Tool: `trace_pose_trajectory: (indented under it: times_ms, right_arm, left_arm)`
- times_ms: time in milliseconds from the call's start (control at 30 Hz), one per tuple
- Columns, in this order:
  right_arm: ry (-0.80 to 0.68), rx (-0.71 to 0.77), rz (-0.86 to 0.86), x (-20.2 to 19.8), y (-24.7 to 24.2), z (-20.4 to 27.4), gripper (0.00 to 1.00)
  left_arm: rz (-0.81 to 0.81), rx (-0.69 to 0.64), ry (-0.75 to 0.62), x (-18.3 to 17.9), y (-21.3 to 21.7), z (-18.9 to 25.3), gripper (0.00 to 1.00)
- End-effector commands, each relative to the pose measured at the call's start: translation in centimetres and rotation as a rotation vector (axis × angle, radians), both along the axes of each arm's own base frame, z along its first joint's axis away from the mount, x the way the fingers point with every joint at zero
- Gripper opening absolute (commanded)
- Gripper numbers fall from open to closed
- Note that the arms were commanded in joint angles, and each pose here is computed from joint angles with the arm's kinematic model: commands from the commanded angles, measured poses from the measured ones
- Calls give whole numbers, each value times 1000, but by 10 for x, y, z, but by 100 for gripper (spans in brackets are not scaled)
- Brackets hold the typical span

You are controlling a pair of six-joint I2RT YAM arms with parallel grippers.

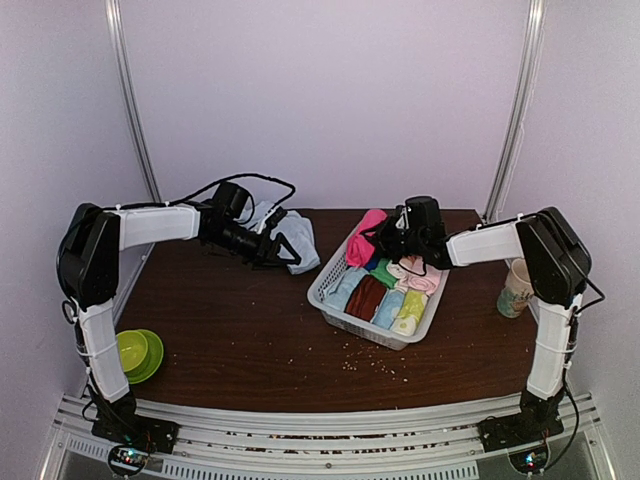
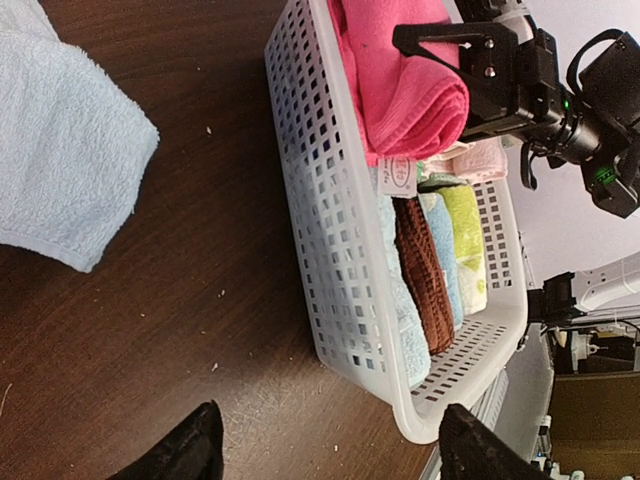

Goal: Roll the towels

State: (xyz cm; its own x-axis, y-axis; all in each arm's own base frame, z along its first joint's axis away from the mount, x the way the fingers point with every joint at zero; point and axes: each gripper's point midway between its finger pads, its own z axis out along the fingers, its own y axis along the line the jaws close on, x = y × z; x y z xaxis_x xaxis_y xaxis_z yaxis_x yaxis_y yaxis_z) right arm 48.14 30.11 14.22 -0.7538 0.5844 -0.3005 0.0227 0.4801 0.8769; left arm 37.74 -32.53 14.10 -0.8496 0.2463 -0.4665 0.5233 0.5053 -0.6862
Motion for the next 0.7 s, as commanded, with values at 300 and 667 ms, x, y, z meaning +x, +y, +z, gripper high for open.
trace_pose_trajectory:
  times_ms: [300, 667]
  right_arm:
    - [82, -112, -125, 10, -15, -13, 17]
    - [56, -199, -166, 6, -21, 16, 100]
  left_arm:
    - [19, 8, -43, 12, 4, 1, 76]
    - [41, 35, -50, 16, 10, 3, 76]
